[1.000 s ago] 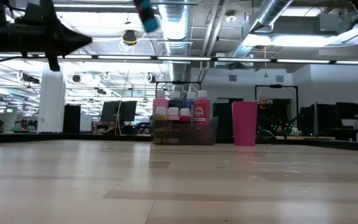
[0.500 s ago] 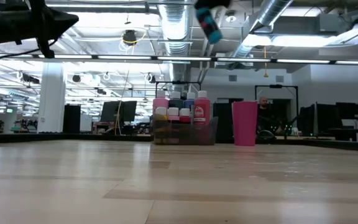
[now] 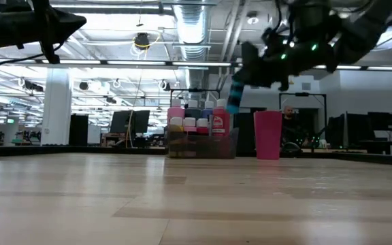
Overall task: Pick & Place Paint Supplies
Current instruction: Put the light blue paint bottle into the gray bin
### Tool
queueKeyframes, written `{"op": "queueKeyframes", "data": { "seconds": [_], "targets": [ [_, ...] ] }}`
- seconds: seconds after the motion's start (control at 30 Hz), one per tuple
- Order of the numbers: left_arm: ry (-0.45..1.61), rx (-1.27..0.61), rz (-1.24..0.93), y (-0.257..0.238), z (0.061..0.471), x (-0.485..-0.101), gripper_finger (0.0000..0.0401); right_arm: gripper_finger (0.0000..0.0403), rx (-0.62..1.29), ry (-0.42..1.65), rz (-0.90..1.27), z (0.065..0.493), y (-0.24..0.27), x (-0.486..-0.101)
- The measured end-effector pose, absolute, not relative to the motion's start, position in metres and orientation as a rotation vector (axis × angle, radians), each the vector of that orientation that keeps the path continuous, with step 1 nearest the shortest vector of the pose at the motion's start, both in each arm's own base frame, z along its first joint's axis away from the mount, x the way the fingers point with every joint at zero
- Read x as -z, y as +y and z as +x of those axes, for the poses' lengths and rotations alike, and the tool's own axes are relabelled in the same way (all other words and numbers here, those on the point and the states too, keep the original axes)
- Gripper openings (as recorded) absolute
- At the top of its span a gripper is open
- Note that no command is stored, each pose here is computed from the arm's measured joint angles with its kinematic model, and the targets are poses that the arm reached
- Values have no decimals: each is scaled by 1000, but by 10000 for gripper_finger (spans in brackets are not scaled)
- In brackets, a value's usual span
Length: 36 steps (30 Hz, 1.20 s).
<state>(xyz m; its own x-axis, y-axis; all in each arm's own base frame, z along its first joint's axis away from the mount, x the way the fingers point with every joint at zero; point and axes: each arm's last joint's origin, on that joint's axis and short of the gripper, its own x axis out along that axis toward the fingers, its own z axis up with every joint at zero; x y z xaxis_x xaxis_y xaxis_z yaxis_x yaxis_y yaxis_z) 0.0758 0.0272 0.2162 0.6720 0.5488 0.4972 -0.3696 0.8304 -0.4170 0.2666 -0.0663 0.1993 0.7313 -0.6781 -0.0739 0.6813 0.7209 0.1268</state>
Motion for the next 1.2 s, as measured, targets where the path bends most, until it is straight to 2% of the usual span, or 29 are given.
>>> {"op": "queueKeyframes", "data": {
  "seconds": [0.17, 0.47, 0.63, 0.73, 1.2],
  "targets": [
    [-651, -526, -294, 27, 76, -216, 2, 104, 773, 17, 153, 291, -81, -178],
    [-651, -526, -294, 27, 76, -216, 2, 108, 809, 46, 104, 320, -99, -174],
    [-651, -526, -294, 27, 76, -216, 2, 110, 832, 85, 101, 332, -104, -159],
    [-652, -526, -294, 27, 76, -216, 2, 110, 869, 147, 87, 336, -106, -145],
    [-652, -525, -294, 27, 76, -216, 2, 112, 880, 161, 92, 339, -109, -138]
  ]
}}
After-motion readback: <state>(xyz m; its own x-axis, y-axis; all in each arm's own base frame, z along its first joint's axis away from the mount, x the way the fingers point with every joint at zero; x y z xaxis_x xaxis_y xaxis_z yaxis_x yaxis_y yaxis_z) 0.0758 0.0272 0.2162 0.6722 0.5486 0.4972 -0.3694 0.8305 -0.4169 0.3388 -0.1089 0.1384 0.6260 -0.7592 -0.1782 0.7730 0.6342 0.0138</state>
